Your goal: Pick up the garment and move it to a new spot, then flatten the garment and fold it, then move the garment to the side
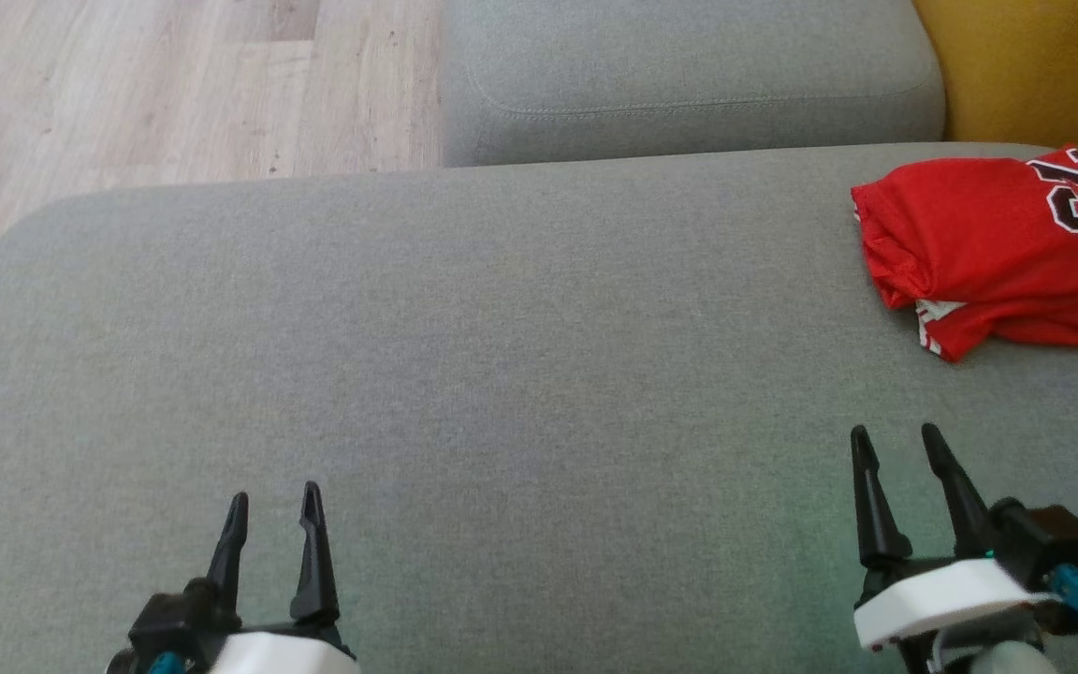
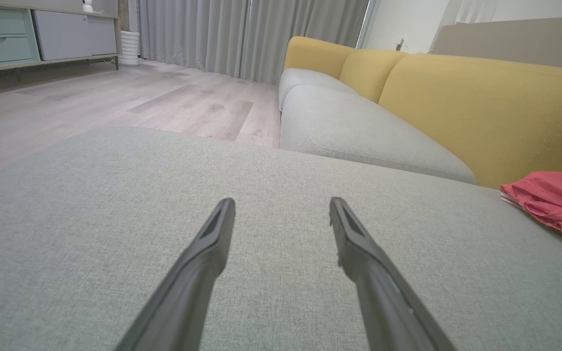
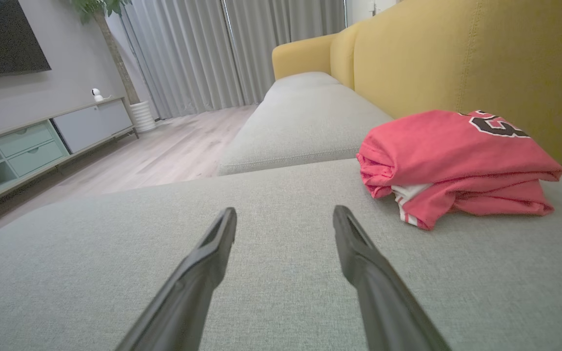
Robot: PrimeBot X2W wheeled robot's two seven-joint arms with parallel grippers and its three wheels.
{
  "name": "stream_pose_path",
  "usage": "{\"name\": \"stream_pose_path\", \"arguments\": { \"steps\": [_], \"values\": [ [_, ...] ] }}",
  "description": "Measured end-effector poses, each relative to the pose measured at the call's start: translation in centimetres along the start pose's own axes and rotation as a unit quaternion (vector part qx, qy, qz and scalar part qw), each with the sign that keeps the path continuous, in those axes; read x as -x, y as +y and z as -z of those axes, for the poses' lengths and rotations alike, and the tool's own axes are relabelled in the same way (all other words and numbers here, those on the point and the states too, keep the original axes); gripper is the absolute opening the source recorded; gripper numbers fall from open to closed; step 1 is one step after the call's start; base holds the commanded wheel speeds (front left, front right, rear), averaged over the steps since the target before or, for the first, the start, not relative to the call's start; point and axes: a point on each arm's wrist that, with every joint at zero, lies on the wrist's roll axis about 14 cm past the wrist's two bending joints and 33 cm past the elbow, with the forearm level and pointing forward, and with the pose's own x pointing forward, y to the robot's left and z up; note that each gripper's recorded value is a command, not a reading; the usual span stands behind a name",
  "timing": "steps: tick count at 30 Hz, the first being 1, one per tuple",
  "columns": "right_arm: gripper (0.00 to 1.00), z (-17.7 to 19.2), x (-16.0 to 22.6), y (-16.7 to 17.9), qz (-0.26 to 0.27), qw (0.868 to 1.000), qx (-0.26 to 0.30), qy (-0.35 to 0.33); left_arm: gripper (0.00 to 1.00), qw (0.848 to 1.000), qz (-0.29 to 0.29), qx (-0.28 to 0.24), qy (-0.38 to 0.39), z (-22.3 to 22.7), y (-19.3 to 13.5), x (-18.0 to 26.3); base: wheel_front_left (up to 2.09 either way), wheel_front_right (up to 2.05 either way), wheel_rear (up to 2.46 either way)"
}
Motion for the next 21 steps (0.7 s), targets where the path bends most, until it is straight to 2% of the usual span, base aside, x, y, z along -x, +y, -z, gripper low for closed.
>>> {"name": "stream_pose_path", "arguments": {
  "steps": [1, 2, 8, 21],
  "values": [
    [1.00, 0.1, 0.1, 0.0, 0.000, 1.000, 0.001, 0.001, 1.00, 1.000, 0.000, 0.000, 0.000, 0.0, 0.0, 0.0, 0.00, 0.00, 0.00],
    [0.00, 0.2, 0.2, 0.0, 0.000, 1.000, 0.001, 0.002, 0.00, 1.000, 0.000, 0.000, 0.000, 0.0, 0.0, 0.0, 0.00, 0.00, 0.00],
    [0.00, 3.9, 1.9, -0.6, 0.014, 0.998, -0.014, 0.059, 0.00, 0.999, -0.021, 0.004, 0.049, 3.1, 1.1, 1.4, 0.00, 0.00, 0.00],
    [0.00, 4.1, 1.9, -1.1, 0.033, 0.994, -0.089, 0.061, 0.00, 0.994, -0.034, 0.073, 0.068, 3.6, 1.4, 1.1, 0.00, 0.00, 0.00]
  ]
}}
